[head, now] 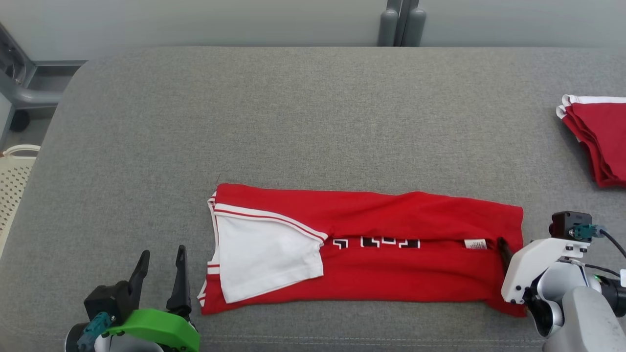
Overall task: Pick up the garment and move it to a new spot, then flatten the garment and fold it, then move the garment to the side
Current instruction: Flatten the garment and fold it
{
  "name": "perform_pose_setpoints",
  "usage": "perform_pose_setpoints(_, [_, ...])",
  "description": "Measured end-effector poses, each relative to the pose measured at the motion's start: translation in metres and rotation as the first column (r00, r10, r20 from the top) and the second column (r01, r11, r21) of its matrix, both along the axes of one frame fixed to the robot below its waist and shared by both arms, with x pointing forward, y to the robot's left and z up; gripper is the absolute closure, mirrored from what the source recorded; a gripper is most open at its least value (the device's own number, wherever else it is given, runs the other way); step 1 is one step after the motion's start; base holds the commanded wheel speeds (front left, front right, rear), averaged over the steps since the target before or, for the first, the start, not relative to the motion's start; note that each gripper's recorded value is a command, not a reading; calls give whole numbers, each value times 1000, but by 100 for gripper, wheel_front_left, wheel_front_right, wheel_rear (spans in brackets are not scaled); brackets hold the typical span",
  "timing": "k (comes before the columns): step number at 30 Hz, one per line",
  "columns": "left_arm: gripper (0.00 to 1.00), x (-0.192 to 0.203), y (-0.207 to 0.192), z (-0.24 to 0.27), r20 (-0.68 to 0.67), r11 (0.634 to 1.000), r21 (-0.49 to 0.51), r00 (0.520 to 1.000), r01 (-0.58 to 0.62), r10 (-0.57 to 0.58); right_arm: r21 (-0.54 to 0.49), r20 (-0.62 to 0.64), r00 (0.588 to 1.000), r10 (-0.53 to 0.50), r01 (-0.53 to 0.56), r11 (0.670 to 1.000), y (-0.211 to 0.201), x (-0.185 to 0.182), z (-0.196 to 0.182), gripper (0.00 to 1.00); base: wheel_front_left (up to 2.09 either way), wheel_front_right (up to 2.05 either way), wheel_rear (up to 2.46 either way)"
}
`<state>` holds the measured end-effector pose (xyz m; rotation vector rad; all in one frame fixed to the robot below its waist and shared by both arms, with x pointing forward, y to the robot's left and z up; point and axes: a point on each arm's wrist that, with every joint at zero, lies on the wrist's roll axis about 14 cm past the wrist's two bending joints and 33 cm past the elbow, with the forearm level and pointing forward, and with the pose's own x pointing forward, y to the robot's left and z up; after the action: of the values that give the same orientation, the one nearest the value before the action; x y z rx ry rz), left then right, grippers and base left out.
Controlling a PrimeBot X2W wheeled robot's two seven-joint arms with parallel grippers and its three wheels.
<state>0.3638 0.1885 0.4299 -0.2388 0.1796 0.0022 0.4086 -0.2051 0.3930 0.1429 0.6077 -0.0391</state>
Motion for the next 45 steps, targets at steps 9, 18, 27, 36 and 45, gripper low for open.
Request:
perform_pose_setpoints(9, [0, 6, -5, 1, 4, 1000, -3, 1000, 14, -14, 22, -89, 996, -9, 11, 1000, -3, -18, -15, 0, 0, 0, 0])
perform_pose_setpoints(18, [0, 7, -4, 0, 2, 1000, -5, 1000, 14, -14, 60, -115, 993, -18, 25, 998, -1, -15, -17, 100, 0, 0, 0])
perform_pose_setpoints(27, [0, 6, -2, 0, 0, 1000, -8, 1000, 4, -4, 65, -94, 992, -84, 91, 994, -19, -10, -11, 100, 0, 0, 0])
perform_pose_setpoints(36, [0, 7, -6, 2, 8, 1000, -11, 1000, 17, -17, 28, 7, 973, -230, 230, 973, -70, -8, 22, 100, 0, 0, 0])
perform_pose_setpoints(45, [0, 7, -8, 5, 17, 1000, -14, 1000, 19, -19, -54, 66, 941, -332, 335, 941, -115, -24, 50, 100, 0, 0, 0])
